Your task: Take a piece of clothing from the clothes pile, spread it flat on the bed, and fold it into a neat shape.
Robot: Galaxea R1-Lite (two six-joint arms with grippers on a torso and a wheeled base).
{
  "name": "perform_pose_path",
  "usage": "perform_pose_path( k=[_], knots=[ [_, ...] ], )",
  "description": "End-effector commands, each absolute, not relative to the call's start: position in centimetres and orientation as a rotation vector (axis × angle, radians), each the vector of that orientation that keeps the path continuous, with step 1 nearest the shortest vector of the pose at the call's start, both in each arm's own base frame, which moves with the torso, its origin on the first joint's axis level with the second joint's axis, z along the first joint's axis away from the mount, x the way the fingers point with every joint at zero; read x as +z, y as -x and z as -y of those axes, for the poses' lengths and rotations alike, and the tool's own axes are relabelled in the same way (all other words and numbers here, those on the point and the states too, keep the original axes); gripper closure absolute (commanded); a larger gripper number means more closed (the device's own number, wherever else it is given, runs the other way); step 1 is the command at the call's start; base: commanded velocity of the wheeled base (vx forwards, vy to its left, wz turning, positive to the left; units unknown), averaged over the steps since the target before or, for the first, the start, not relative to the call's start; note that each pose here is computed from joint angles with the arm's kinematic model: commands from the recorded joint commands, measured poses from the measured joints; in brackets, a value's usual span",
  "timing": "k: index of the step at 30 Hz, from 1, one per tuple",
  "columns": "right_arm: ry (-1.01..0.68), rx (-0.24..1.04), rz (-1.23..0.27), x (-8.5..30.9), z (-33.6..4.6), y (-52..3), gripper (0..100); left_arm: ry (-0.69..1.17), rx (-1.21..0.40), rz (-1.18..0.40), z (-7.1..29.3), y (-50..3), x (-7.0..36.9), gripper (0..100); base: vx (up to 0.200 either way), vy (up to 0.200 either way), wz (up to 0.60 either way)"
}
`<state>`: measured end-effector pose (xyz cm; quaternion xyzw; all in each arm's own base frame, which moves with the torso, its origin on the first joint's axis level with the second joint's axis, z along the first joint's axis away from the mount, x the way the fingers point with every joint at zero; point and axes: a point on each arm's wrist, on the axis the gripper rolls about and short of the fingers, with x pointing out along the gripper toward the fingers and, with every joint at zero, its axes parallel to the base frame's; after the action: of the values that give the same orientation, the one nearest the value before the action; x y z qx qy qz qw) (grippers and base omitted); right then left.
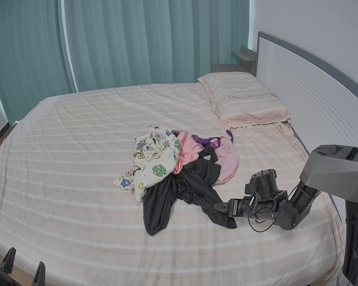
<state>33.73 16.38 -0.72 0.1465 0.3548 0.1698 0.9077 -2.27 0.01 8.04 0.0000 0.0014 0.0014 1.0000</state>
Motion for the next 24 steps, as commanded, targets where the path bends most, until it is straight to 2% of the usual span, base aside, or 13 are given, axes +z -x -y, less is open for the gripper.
perform_pose_path(
  k=[1,4,5,13,14,24],
  knots=[
    [-0.285,0.358,-0.750,-3.0,-18.1,-35.3,0,0.002,-0.002,-0.008,0.0,2.2,7.5,0,0.000,0.000,0.00],
    [-0.281,0.350,-0.753,-3.4,-18.2,-35.5,0,0.002,-0.002,-0.008,0.0,2.2,7.5,0,0.000,0.000,0.00],
    [-0.254,0.331,-0.746,-4.7,-18.7,-35.7,0,0.002,-0.002,-0.008,0.0,2.2,7.5,0,0.000,0.000,0.00],
    [-0.245,0.352,-0.730,-5.0,-19.7,-35.6,0,0.002,0.000,-0.008,0.0,2.2,7.5,0,0.000,0.000,0.00],
    [-0.245,0.354,-0.729,-5.0,-19.7,-35.6,100,0.002,-0.002,-0.008,0.0,2.2,7.5,0,0.000,0.000,0.00],
    [-0.320,0.389,-0.726,-3.7,-18.5,-33.9,100,-0.002,-0.011,-0.005,0.0,2.3,7.5,0,0.000,0.000,0.00]
  ],
)
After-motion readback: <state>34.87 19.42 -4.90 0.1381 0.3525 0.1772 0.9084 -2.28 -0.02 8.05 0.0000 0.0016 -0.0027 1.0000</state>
